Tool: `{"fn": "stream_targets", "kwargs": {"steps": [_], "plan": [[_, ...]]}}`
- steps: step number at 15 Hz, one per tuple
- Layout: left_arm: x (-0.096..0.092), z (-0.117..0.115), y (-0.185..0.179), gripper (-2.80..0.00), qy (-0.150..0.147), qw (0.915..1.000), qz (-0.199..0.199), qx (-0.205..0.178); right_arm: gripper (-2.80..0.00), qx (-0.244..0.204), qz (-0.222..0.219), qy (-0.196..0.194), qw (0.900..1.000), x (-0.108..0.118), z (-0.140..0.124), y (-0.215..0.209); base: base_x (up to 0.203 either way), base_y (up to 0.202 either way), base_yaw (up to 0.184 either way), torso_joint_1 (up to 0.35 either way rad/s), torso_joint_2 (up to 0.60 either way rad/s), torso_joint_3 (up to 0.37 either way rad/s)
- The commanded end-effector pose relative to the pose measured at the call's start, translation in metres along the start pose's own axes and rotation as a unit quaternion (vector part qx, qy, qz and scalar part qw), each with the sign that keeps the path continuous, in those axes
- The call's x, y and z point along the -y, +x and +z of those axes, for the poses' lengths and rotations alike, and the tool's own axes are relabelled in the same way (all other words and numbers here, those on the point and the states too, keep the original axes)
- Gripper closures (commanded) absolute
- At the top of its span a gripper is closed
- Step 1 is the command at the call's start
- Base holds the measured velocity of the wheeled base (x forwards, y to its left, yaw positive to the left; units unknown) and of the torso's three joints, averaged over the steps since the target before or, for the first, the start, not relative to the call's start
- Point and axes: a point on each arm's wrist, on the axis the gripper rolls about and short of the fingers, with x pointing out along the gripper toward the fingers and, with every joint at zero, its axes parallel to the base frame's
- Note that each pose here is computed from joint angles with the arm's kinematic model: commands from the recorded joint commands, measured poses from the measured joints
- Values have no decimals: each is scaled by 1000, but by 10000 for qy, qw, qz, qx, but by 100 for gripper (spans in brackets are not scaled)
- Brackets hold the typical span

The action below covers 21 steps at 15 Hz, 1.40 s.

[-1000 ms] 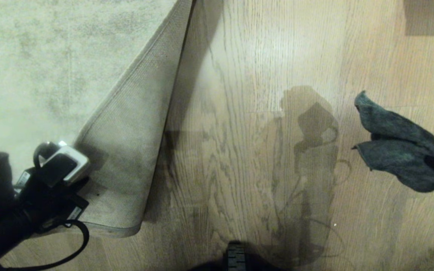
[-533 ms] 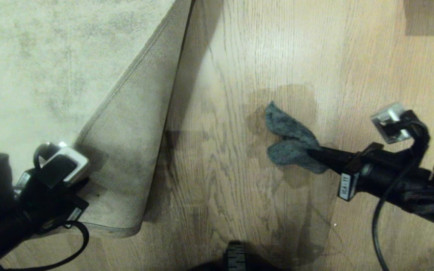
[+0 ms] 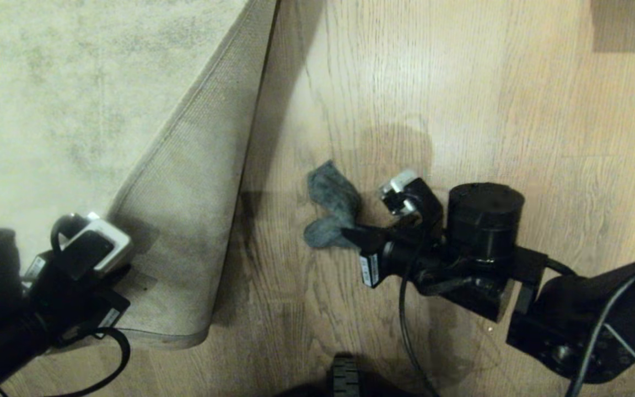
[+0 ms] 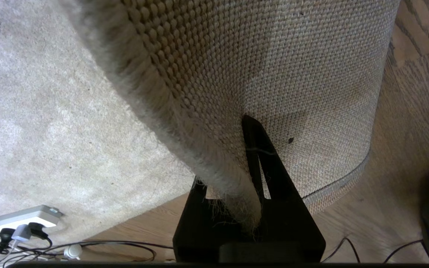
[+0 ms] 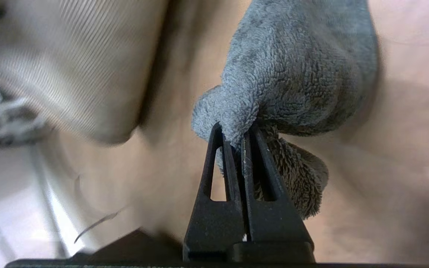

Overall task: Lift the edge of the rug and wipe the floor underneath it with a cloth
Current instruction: Wipe the floor under the carpet with a rag

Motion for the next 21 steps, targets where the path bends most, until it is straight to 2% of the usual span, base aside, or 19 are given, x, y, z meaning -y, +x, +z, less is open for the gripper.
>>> {"fn": "stream_targets", "kwargs": {"steps": [1,5,11,17,21], "plan": [[1,-2,0,0,24,10000,-13,-35,0,-348,288,3,9990,-20,-27,20,0,0,0,0,0,0],[3,-5,0,0,34,9999,-46,-95,0,-473,512,114,9975,-42,-36,27,0,0,0,0,0,0],[5,-7,3,0,46,9998,-93,-164,0,-878,539,109,9946,-46,-66,41,0,0,0,0,0,0],[7,-8,8,0,71,9995,-158,-258,0,-985,539,330,9931,-49,-101,61,0,0,0,0,0,0],[8,-8,11,0,73,9994,-186,-299,0,-755,420,594,9945,-45,-114,80,0,0,0,0,0,0]]}}
